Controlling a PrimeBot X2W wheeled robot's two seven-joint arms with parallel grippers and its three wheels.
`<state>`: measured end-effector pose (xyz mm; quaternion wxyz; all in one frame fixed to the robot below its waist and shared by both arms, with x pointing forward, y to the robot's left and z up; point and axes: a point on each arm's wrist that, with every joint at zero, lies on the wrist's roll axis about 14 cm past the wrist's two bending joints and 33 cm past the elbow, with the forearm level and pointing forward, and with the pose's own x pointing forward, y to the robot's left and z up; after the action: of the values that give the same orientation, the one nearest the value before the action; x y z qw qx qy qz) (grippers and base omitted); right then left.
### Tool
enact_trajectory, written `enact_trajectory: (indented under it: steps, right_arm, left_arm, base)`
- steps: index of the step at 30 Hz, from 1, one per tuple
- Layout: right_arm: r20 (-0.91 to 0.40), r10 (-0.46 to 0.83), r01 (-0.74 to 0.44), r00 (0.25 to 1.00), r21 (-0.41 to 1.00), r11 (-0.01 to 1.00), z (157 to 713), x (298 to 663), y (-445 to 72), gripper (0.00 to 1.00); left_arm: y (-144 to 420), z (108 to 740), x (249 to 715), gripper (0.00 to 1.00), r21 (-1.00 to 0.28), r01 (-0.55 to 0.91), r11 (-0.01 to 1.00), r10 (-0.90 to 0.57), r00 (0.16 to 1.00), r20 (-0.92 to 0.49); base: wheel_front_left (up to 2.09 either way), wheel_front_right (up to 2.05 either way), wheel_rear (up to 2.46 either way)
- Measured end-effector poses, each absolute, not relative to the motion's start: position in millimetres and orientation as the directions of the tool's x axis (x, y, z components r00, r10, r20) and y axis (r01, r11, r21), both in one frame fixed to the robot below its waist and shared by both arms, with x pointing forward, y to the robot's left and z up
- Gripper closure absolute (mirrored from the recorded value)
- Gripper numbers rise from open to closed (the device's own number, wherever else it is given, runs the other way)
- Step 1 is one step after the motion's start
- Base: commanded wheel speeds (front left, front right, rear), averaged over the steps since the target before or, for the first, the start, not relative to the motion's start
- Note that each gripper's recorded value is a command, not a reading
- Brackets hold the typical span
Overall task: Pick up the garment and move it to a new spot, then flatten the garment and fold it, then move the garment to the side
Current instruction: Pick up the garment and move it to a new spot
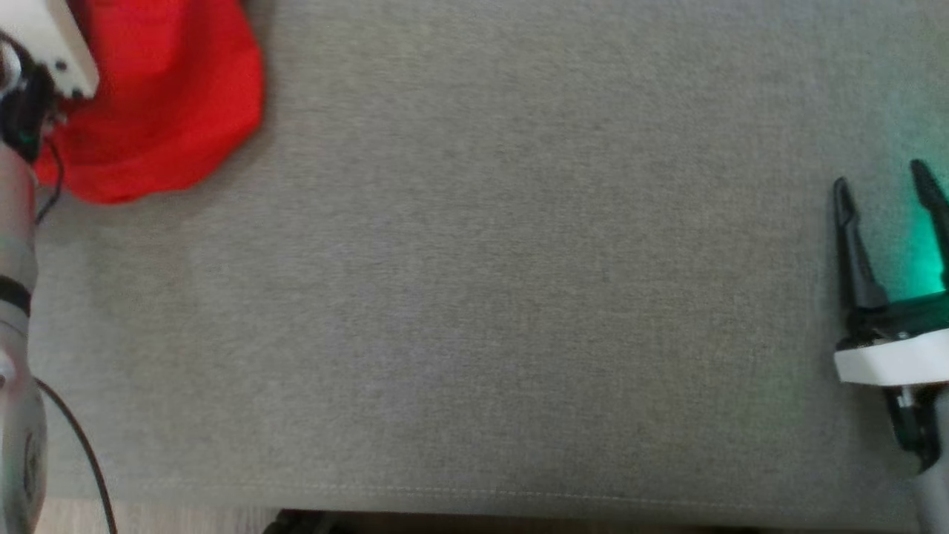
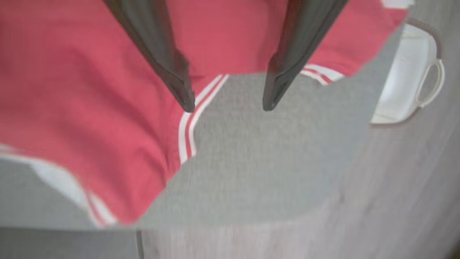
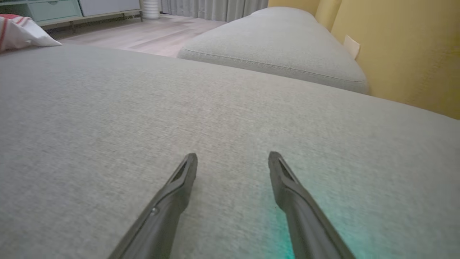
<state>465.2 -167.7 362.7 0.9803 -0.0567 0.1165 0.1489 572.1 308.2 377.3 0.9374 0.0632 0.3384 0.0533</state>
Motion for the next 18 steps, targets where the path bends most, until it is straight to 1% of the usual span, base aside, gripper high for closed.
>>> enact_trajectory:
  steps: [1,3,7,8,9,10,12,14,18]
  right_arm:
    - [-0.247,0.27,-0.298,0.931,-0.08,0.951,361.9,465.1,-171.2,0.0]
    - [-0.247,0.26,-0.289,0.933,-0.085,0.954,360.8,465.3,-175.5,0.0]
    - [-0.246,0.253,-0.281,0.936,-0.089,0.955,360.6,465.2,-178.8,0.0]
    - [-0.245,0.251,-0.28,0.936,-0.089,0.956,360.8,465.2,-179.3,0.0]
    - [-0.244,0.251,-0.28,0.937,-0.09,0.956,361.3,465.4,-179.3,0.0]
    - [-0.241,0.253,-0.281,0.937,-0.089,0.956,362.1,465.7,-178.7,0.0]
    - [-0.236,0.257,-0.284,0.937,-0.089,0.955,363.6,466.3,-177.4,0.0]
    - [-0.231,0.261,-0.287,0.937,-0.087,0.954,365.0,467.3,-175.4,0.0]
    - [-0.213,0.279,-0.301,0.936,-0.081,0.95,372.6,467.4,-167.1,0.0]
  left_arm:
    - [306.1,365.3,568.6,0.0,0.154,-0.05,0.987,0.14,0.741,-0.657]
    - [302.4,350.9,567.1,0.0,0.151,-0.041,0.988,0.134,0.719,-0.681]
    - [297.3,342.5,570.6,0.0,0.129,-0.045,0.991,0.122,0.708,-0.696]
    - [297.1,342.2,571.8,0.26,0.124,-0.048,0.991,0.121,0.706,-0.698]
    - [297.5,343.0,573.2,0.84,0.12,-0.051,0.991,0.121,0.714,-0.69]
    - [297.0,344.0,574.5,1.0,0.123,-0.046,0.991,0.118,0.724,-0.679]
    - [291.3,346.9,577.0,1.0,0.13,-0.021,0.991,0.102,0.741,-0.664]
    - [288.4,355.7,581.8,1.0,0.134,-0.006,0.991,0.089,0.775,-0.625]
    - [281.5,390.9,595.5,1.0,0.159,0.032,0.987,0.053,0.862,-0.504]
  base:
    - [0.0,0.0,0.0]
    - [0.0,0.0,0.0]
    - [0.0,0.0,0.0]
    - [0.0,0.0,0.0]
    - [0.0,0.0,0.0]
    - [0.0,0.0,0.0]
    - [0.0,0.0,0.0]
    - [0.0,0.0,0.0]
    - [0.0,0.0,0.0]
